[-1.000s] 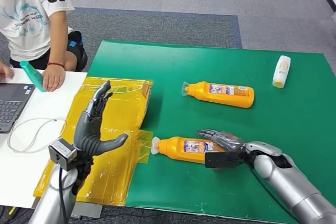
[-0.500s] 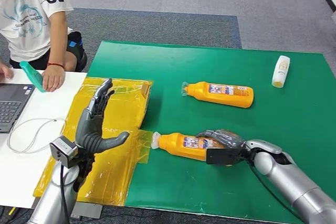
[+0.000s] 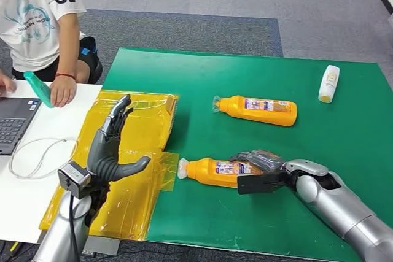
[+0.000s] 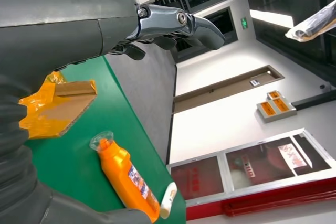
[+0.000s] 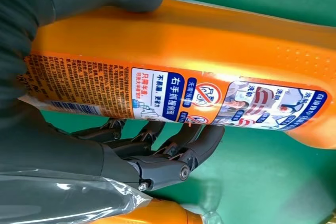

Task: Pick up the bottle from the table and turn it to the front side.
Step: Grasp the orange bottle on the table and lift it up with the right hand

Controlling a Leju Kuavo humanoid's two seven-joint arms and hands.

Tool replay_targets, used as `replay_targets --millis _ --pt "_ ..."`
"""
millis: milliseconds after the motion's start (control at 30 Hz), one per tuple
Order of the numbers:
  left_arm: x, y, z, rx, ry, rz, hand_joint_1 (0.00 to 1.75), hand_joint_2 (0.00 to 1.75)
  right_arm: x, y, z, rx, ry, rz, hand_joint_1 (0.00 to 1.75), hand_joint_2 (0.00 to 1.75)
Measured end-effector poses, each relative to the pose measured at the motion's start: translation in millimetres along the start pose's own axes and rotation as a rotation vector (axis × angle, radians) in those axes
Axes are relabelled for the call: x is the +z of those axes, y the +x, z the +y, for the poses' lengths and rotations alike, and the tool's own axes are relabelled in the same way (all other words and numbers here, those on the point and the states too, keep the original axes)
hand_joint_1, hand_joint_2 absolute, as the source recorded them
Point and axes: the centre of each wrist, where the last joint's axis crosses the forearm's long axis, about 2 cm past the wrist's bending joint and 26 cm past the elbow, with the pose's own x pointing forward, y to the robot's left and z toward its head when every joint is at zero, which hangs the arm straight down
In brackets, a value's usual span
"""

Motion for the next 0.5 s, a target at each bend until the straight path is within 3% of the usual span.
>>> replay_targets --millis 100,367,500 --pt "0.6 0.8 0.9 -0.003 0.0 -0.002 0.0 1.75 -0.3 1.7 -1.6 0.015 0.006 -0.001 1.75 1.75" --pt "-0.2 3.9 5.0 -0.015 0.002 -0.013 0.0 1.75 -2.2 4.7 -3.7 0.026 -0.009 -0.013 1.75 1.75" --pt "-1.0 5.4 5.8 -0.019 0.001 -0.018 0.0 1.75 0.5 3.1 9.1 -0.045 -0.08 -0.064 1.75 1.75"
